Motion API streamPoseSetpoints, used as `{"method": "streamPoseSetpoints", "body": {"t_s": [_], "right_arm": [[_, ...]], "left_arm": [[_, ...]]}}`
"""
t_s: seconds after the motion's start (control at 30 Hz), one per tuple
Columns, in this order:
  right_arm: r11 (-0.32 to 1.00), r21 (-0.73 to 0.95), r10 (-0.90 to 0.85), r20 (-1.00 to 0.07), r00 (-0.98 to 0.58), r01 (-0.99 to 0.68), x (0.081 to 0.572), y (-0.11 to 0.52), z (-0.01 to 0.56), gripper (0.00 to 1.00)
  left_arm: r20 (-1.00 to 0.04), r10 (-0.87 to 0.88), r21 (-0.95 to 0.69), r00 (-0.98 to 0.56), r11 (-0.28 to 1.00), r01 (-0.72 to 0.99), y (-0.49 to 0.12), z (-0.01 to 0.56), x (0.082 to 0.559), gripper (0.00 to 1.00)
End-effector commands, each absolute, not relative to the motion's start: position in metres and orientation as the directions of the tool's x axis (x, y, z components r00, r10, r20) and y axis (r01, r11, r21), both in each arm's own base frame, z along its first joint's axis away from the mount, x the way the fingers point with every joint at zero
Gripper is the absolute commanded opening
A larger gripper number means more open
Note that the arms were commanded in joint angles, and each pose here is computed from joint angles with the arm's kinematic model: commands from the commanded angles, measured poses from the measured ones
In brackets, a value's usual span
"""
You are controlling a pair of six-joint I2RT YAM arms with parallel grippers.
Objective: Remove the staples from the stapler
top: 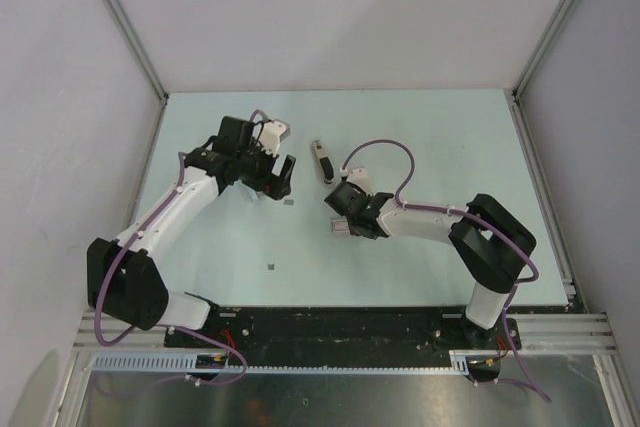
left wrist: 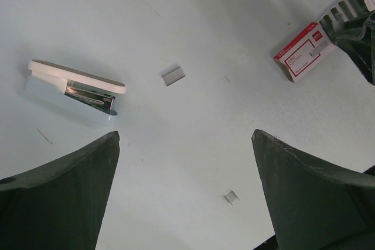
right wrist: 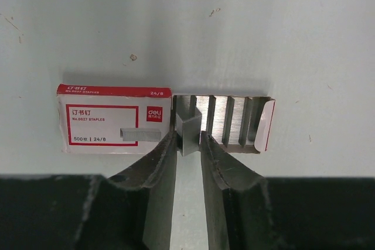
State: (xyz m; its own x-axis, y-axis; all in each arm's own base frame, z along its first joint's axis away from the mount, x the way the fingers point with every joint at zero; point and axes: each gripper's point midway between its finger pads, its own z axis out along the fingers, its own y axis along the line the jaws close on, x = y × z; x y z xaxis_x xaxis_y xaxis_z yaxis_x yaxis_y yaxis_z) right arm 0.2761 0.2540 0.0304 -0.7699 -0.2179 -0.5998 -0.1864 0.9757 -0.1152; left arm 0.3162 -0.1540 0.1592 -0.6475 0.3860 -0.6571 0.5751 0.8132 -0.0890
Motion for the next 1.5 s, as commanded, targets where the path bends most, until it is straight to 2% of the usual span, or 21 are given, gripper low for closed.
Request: {"method": "streamPoseSetpoints", "body": {"t_s": [0.0,0.33,0.63,0.77,1.03,1.47], "right_arm": [[0.976,-0.118,-0.218,-0.619,-0.755,-0.185,0.282,0.260,0.039,0.29],[0.978,-0.103,-0.206,-0.630,-0.748,-0.182,0.283,0.261,0.046,0.30],[0.985,-0.004,-0.129,-0.688,-0.715,-0.174,0.291,0.262,0.088,0.30],[0.987,0.024,-0.098,-0.688,-0.719,-0.158,0.298,0.258,0.092,0.25],[0.987,0.019,-0.109,-0.648,-0.754,-0.159,0.297,0.261,0.068,0.02],[0.987,0.003,-0.127,-0.611,-0.782,-0.163,0.289,0.264,0.047,0.00]], "left_arm": [[-0.693,0.418,-0.056,-0.587,0.781,0.622,-0.157,0.171,0.313,1.00],[-0.697,0.420,-0.055,-0.582,0.777,0.627,-0.158,0.172,0.313,0.99],[-0.700,0.424,-0.046,-0.575,0.776,0.629,-0.159,0.174,0.314,1.00],[-0.700,0.437,-0.034,-0.565,0.770,0.637,-0.160,0.174,0.315,0.99],[-0.693,0.454,-0.009,-0.560,0.771,0.637,-0.157,0.172,0.316,1.00],[-0.702,0.488,0.087,-0.518,0.781,0.618,-0.147,0.178,0.320,0.99]]}}
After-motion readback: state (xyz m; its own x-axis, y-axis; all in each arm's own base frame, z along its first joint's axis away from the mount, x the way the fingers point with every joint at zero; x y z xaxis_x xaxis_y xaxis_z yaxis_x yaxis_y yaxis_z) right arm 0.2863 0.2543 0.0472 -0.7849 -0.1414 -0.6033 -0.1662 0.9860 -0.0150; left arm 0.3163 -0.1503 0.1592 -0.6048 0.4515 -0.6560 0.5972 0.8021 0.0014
